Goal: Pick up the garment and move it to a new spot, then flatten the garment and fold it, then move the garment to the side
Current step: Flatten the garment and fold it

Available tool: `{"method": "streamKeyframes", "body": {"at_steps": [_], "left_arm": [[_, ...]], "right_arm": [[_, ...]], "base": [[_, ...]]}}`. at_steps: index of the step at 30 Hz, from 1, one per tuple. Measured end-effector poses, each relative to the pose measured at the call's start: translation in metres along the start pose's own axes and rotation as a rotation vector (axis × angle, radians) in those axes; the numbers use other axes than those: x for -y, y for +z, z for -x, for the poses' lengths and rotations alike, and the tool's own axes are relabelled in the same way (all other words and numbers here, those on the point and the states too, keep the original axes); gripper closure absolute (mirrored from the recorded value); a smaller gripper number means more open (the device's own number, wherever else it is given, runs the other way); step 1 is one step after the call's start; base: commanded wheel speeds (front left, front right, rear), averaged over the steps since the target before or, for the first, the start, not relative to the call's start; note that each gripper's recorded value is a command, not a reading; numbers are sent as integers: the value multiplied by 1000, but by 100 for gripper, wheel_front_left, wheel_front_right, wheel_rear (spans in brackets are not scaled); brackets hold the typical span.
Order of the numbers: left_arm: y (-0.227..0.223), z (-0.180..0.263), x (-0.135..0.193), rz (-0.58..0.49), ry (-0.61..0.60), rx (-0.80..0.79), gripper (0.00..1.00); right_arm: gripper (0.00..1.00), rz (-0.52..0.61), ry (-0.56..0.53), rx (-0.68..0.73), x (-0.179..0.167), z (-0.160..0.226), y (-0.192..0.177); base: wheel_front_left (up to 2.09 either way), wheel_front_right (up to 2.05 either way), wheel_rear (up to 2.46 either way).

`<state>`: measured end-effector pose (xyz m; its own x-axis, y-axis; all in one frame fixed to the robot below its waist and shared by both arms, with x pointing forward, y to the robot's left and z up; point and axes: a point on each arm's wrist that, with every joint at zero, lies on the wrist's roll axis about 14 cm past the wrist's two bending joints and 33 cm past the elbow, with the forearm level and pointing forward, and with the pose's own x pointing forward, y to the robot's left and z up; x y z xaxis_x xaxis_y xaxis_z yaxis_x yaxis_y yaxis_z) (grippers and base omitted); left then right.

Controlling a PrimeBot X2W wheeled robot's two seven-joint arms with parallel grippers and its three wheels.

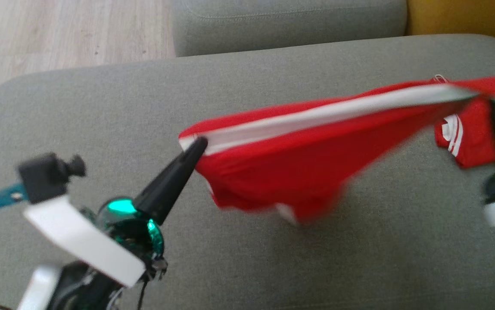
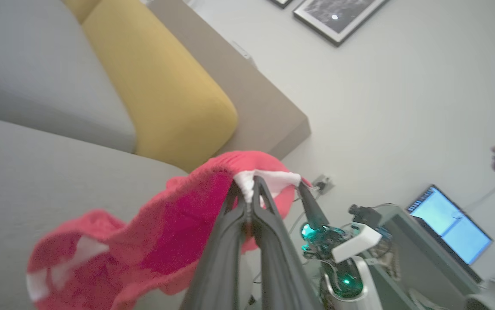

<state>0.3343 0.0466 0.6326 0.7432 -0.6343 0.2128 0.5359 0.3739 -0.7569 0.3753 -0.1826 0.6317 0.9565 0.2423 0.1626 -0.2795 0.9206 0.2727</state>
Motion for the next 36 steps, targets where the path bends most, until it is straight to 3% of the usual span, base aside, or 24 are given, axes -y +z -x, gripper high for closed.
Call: {"method": "streamKeyframes", "body": {"at_steps": [6,10,14,15,19,23,27,31,36], "left_arm": [[34,-13,48,67,-119,3,100],[56,-41,45,34,-123,-19,100],[71,-79,5,-34,-36,-29,100],[81,-99,-28,-84,36,-22,100],[110,-139,-86,-208,149,58,100],[129,-171,-108,-225,152,149,100],[148,-202,-128,-360,129,248,100],[122,-200,-172,-335,203,233,100],[56,-166,-219,-291,310,90,100]], "right_arm": [[100,-34,48,66,-5,-5,51],[100,-37,94,16,-12,-39,51],[100,-84,77,-85,-5,-83,21],[100,-69,60,-123,1,-109,8],[100,-30,42,-106,8,-169,5],[100,-2,13,-34,16,-210,12],[100,30,-18,15,28,-248,4],[100,14,-24,-116,31,-247,-56],[100,14,-39,-313,41,-212,-129]], "base": [[0,0,0],[0,0,0],[0,0,0],[0,0,0],[0,0,0],[0,0,0],[0,0,0],[0,0,0],[0,0,0]]}}
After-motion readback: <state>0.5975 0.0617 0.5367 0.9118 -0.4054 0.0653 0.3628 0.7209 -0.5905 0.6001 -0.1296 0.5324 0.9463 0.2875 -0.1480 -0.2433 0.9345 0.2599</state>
